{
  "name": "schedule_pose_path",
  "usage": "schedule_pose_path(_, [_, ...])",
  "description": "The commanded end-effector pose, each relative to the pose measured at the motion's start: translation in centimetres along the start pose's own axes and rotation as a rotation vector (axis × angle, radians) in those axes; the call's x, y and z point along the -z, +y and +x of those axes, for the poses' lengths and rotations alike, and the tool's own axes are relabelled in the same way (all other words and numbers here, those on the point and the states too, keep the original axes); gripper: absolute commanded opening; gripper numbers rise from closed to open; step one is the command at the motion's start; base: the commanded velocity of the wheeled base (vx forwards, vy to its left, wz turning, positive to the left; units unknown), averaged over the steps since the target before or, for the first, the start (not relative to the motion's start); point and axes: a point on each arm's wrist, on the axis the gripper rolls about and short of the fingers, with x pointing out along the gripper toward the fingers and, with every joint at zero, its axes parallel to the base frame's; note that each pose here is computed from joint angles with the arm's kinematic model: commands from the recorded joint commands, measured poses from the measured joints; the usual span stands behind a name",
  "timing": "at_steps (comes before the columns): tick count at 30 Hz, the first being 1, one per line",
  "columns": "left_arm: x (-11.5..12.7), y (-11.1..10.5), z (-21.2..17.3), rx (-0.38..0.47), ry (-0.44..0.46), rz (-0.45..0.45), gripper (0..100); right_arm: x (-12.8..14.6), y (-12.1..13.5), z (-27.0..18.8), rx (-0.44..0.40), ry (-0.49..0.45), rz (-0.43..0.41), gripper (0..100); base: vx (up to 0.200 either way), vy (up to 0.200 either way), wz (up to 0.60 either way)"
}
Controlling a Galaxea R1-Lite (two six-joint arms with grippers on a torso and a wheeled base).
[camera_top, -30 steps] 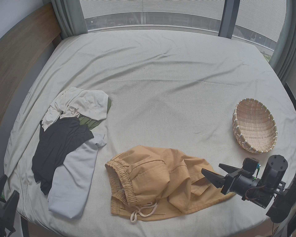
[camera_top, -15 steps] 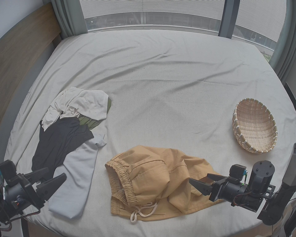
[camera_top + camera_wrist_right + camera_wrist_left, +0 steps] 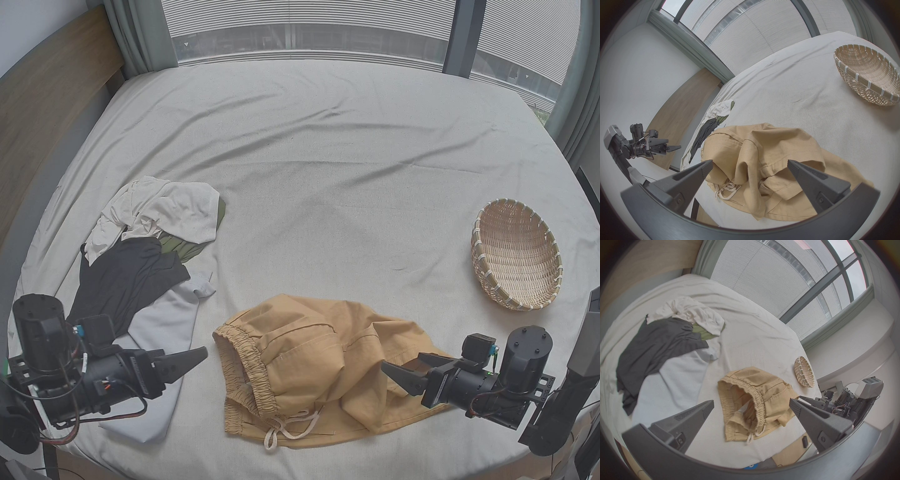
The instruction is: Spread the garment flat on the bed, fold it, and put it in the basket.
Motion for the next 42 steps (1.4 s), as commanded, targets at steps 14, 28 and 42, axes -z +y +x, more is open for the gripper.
schedule_pose_path(14, [3.0,-1.7,6.7,0.084,0.12,-0.111,100,-0.6,-0.7,0.0,0.028,-0.026,0.014,100,0.0,0.0,0.0])
schedule_pose_path(28, [2.9,-2.7,10.0,0.103,0.14,-0.19,100,-0.9,-0.8,-0.4,0.033,-0.044,0.016,100,0.0,0.0,0.0])
schedule_pose_path(42, [2.4,-4.1,11.4,0.173,0.093,-0.284,100,-1.0,-1.1,-0.5,0.044,-0.045,0.021,100,0.0,0.0,0.0])
